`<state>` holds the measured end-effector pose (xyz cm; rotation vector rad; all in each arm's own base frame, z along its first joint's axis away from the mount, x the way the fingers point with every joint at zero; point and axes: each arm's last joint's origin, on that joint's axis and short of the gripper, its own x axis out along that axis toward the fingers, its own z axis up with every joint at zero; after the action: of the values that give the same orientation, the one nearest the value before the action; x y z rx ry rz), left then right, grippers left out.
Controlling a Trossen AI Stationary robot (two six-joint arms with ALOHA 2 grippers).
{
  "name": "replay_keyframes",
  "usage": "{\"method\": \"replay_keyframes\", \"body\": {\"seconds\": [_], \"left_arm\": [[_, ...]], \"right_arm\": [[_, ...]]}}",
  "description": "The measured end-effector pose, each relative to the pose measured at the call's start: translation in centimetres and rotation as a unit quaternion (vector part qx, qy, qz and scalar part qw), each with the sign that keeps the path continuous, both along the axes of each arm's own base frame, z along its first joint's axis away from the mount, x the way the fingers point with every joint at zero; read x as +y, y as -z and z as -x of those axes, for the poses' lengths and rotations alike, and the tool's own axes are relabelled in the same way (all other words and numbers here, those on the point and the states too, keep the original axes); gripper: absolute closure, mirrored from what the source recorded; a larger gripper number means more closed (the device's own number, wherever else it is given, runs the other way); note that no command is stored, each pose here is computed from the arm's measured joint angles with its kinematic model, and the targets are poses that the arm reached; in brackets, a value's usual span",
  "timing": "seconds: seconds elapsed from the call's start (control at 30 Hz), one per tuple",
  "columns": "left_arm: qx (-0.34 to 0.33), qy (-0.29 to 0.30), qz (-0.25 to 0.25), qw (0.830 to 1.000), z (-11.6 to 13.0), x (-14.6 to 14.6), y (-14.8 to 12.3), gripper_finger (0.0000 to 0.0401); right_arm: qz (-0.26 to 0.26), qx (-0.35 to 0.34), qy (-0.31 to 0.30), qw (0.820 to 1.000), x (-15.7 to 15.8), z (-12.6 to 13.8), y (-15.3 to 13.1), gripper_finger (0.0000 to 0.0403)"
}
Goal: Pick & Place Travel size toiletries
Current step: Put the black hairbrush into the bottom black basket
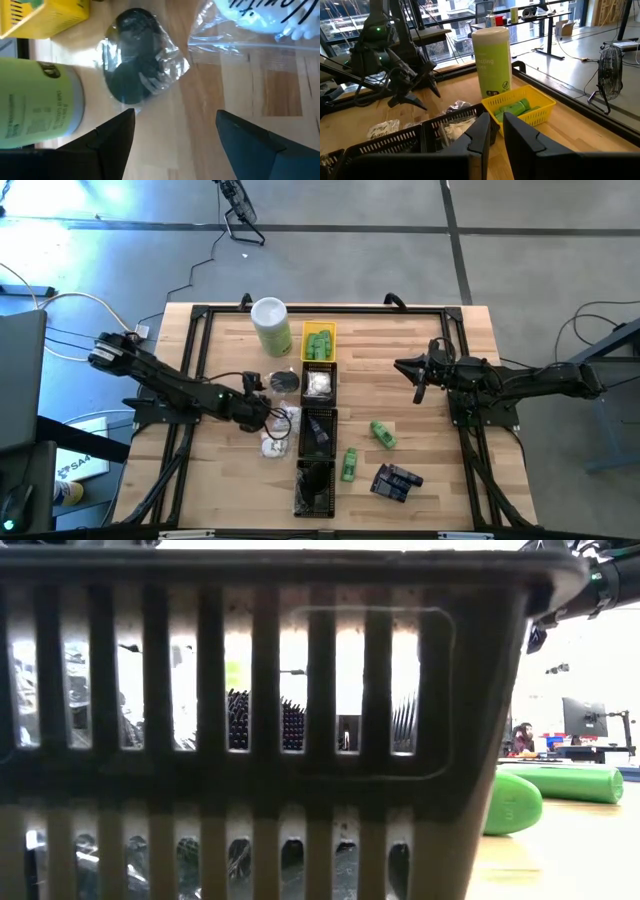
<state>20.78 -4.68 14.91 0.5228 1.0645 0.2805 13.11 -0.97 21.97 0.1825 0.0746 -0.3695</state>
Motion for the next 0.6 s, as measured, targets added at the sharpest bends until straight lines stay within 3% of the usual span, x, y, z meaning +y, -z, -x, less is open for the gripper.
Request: {"method": "replay_keyframes", "body": {"seconds": [0.43, 0.6], "left_arm": [[0.004, -0.009, -0.021, 1.0, -1.3, -0.3, 2.1, 0.013], [-0.007, -0.027, -0.003, 1.0, -1.7, 0.6, 2.0, 0.013]], "right_arm": [[-0.002, 0.008, 0.0, 1.0, 0.0, 0.0, 0.2, 0.0357], [-0.002, 0.008, 0.002, 1.0, 0.0, 0.0, 0.2, 0.0357]]}}
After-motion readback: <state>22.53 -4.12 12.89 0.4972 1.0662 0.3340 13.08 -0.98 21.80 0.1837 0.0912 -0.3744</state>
